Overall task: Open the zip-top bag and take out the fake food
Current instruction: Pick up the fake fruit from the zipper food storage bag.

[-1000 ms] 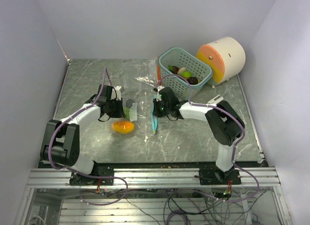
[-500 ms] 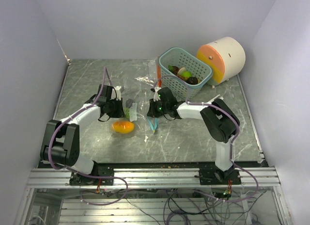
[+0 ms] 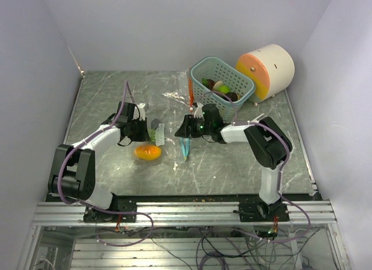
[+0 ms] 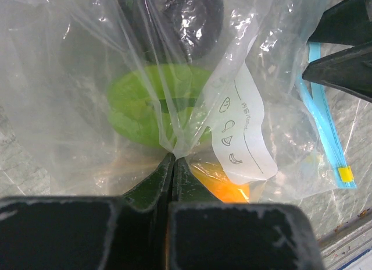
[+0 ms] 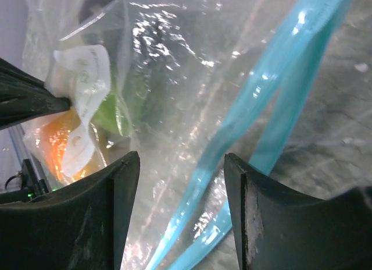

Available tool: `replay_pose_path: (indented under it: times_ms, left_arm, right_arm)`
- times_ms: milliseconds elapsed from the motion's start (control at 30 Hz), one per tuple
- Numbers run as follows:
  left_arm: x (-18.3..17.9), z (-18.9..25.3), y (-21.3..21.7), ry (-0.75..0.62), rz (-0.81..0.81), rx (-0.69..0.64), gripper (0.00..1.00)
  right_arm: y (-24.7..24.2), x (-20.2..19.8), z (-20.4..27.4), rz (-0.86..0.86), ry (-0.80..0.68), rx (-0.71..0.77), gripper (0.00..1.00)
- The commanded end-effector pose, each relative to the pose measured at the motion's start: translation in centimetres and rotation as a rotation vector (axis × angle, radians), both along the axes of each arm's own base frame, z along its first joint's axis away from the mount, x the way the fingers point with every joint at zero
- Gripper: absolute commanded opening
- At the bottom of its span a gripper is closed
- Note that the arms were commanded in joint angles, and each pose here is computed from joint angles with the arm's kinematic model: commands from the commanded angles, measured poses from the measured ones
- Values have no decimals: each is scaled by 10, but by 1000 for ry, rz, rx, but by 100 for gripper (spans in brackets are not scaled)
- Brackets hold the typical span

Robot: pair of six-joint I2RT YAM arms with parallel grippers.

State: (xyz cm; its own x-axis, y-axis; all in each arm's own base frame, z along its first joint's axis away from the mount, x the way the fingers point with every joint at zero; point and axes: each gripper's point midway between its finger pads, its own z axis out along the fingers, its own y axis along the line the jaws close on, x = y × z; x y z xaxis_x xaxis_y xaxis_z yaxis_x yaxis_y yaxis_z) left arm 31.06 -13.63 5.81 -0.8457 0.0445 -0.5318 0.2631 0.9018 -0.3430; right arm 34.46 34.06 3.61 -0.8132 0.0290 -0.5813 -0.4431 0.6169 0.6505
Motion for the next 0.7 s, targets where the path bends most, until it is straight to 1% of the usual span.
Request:
replay_pose_path:
  times_ms: [0, 67, 100, 133, 333, 500, 533, 667]
  left_arm:
    - [0, 4, -1, -27, -9, 3, 7]
    - [0, 5, -1, -28, -9, 3, 7]
    - [0, 5, -1, -28, -8, 3, 7]
    - [1, 6, -1, -31, -8, 3, 7]
    - [0, 6, 0, -33, -7, 8, 7]
    - [2, 6, 0, -33, -7, 8, 7]
    - [3, 6, 0, -35, -7, 8, 7]
    - [2, 6, 0, -35, -5, 9, 7]
  right_arm:
    - [17, 2, 10, 52, -11, 56, 61]
    - [20, 4, 13, 56, -18, 72, 62]
    - [20, 5, 3, 57, -2, 63, 62]
    - [22, 6, 0, 60, 0, 62, 59]
    - [27, 17, 21, 66, -45, 64, 28]
    - [20, 14, 43, 64, -92, 45, 2]
    - [18, 13, 47, 63, -97, 42, 0]
    - [14, 6, 63, 56, -108, 48, 0]
